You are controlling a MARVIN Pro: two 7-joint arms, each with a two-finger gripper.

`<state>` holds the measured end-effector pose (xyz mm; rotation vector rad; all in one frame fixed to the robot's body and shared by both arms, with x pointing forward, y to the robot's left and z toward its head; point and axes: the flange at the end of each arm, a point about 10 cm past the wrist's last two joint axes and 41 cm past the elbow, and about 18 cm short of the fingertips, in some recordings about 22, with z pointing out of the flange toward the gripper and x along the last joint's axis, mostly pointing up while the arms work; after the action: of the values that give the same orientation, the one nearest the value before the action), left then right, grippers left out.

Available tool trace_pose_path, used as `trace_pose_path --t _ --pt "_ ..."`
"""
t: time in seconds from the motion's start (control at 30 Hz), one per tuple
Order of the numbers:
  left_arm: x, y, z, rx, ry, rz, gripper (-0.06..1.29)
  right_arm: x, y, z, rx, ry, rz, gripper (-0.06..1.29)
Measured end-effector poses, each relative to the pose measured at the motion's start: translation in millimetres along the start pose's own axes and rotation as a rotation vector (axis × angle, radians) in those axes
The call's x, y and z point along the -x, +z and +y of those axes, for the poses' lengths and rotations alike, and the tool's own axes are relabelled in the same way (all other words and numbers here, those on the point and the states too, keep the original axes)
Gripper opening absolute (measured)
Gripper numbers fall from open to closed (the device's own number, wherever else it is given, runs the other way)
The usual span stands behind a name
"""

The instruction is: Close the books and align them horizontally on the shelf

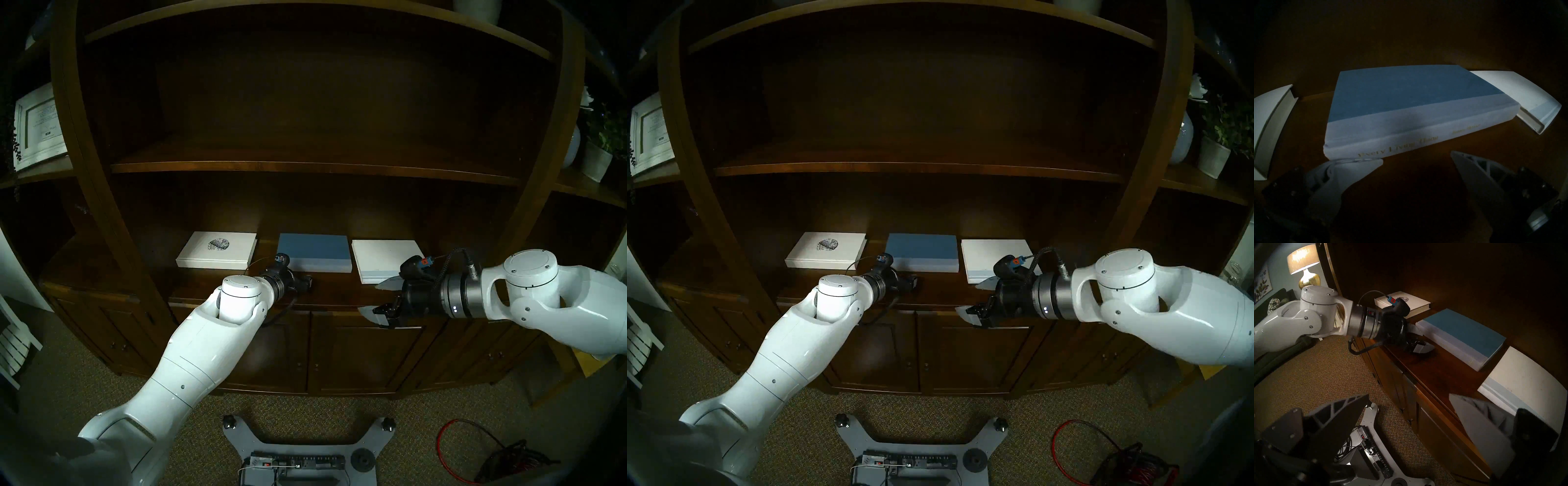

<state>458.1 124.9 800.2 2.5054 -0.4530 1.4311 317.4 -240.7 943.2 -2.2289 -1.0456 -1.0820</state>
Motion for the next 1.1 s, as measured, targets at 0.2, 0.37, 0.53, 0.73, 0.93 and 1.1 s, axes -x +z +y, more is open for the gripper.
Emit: trace_pose_path --t 0.2,0.37,0.53,0.73,0.93,1.1 --pt "-3.5 -5.7 7.0 0.038 -0.003 0.000 1.26 0.0 0.0 0.0 0.000 0.000 0.000 1.23" --pt "-6.1 -14.7 17.0 0.104 -0.009 0.015 1.26 0.0 0.0 0.0 0.000 0.000 0.000 1.23" --pt "-12.4 -29.1 16.9 0.140 -0.009 0.048 1.26 0.2 0.1 -0.1 0.000 0.000 -0.001 1.23" --pt "-8.6 -48.1 1.7 0.133 -0.010 0.061 1.26 0.5 0.1 -0.2 -0.001 0.000 -0.001 1.23" --pt "-10.1 -70.2 -22.1 0.099 -0.007 0.088 1.26 0.8 0.2 -0.3 -0.001 0.001 -0.002 1.23" --pt "-16.7 -91.5 -44.6 0.062 -0.001 0.121 1.26 0.9 0.3 -0.3 -0.001 0.001 -0.003 1.23"
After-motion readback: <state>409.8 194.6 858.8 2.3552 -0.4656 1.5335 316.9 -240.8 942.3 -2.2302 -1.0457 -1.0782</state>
